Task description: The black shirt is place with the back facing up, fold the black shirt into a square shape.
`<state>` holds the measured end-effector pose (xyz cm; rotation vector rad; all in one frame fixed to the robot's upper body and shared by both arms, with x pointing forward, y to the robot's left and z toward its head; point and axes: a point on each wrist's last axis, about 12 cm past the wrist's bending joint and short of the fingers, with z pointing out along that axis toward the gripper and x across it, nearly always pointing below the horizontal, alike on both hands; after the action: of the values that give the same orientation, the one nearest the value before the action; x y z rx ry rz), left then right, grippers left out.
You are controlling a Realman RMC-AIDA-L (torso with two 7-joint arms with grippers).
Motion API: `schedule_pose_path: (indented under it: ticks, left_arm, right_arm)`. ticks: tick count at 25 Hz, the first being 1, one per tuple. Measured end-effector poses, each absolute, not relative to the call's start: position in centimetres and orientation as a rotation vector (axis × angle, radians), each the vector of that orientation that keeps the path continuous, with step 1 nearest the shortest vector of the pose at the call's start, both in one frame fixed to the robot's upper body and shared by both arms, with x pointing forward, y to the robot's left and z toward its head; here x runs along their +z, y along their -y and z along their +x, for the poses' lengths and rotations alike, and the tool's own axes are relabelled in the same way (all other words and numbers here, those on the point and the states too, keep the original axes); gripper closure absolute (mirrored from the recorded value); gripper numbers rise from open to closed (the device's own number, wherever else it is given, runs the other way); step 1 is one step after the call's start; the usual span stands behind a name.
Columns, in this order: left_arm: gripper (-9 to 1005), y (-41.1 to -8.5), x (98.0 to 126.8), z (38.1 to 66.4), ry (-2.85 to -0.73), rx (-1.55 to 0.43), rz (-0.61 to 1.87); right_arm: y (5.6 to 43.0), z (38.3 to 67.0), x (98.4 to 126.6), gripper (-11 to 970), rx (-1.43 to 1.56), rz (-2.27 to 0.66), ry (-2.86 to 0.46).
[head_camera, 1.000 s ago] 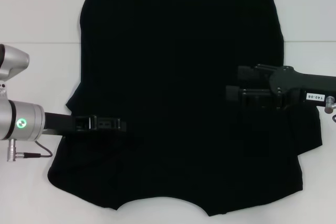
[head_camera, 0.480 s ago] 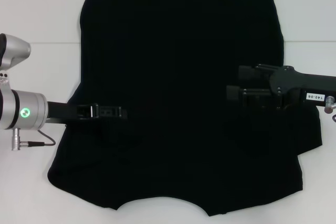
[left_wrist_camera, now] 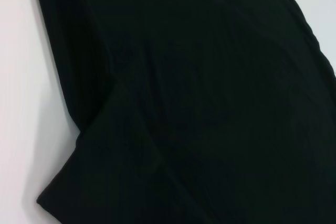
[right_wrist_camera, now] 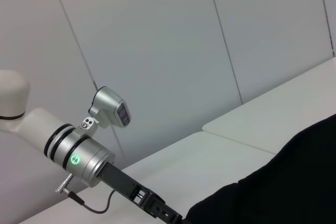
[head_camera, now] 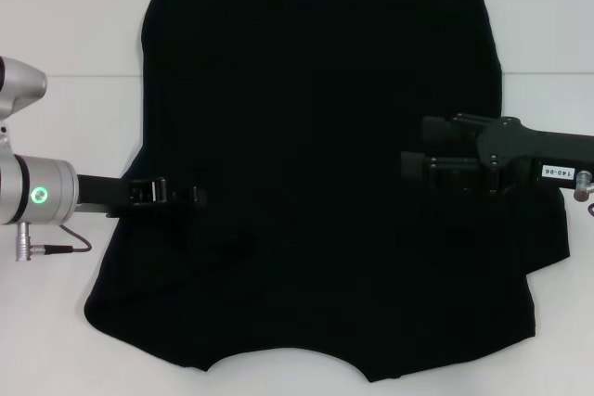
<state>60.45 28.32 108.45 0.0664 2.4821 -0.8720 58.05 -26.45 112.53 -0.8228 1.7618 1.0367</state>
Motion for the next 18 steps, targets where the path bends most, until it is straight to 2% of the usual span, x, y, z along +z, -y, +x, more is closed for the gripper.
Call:
schedule_pose_path:
  ticks: [6,18]
  left_arm:
    - [554,-28.41,108.52,60.5,-2.481,-0.868,0.067]
    - [857,-28.04,108.94,60.83,-2.476,-0.876,0.093]
  right_arm:
    - [26.44,58.06,112.55,48,1.036,-0.824,-1.761]
    - [26.43,58.11,112.62,47,1.033,-0.827,-1.759]
